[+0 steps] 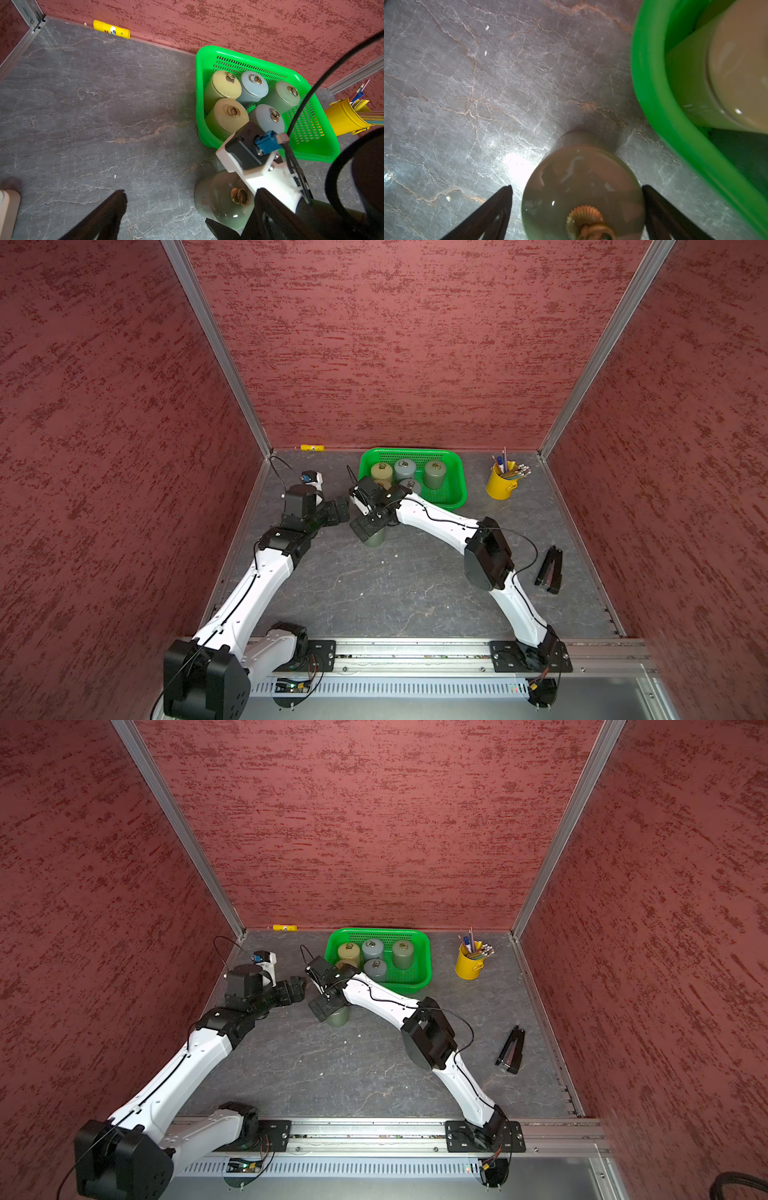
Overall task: Take the tea canister out of the basket
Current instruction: Place the tea canister at the center of the board, then pick up the tea canister from the basket.
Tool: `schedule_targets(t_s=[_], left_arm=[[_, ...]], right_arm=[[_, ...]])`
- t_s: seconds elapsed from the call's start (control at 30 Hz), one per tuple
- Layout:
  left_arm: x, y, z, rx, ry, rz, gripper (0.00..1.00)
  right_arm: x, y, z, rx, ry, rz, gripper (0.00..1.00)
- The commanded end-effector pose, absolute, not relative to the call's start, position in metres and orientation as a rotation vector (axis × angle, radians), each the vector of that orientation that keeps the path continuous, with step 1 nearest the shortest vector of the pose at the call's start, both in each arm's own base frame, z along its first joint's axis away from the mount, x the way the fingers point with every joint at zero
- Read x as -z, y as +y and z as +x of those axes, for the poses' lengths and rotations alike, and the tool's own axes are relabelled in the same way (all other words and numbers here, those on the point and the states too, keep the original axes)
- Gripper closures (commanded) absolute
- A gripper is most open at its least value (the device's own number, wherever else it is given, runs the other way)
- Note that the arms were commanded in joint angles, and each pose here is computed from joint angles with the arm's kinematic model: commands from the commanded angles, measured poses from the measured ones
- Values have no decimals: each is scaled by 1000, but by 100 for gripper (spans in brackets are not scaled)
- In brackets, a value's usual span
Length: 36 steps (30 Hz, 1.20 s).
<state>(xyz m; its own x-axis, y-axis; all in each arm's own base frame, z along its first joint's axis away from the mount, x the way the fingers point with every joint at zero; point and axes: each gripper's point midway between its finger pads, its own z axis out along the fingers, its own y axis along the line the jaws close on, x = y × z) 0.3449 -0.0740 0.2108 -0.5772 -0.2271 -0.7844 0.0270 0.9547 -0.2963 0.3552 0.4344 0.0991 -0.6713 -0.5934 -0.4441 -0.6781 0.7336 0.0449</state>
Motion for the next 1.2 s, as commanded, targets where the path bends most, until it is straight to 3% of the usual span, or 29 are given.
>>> schedule_targets(t_s=[0.0,0.3,0.57,0.97,1.17], left_arm=[[-214,-78,344,366,2142,-132,0],[-223,-78,343,380,2105,-129,0],[-227,-93,345,442,2093,-77,0],[-231,-161,343,484,2069,239,0],[-227,-186,343,567,2073,300,0]], right_arm=[[-140,444,355,-380,2436,-945,1],[-182,425,367,-375,2368,-873,1],[-205,369,402,-268,2373,-711,2],[-198,287,456,-109,2484,-543,1],[-191,275,477,-105,2508,-514,2]])
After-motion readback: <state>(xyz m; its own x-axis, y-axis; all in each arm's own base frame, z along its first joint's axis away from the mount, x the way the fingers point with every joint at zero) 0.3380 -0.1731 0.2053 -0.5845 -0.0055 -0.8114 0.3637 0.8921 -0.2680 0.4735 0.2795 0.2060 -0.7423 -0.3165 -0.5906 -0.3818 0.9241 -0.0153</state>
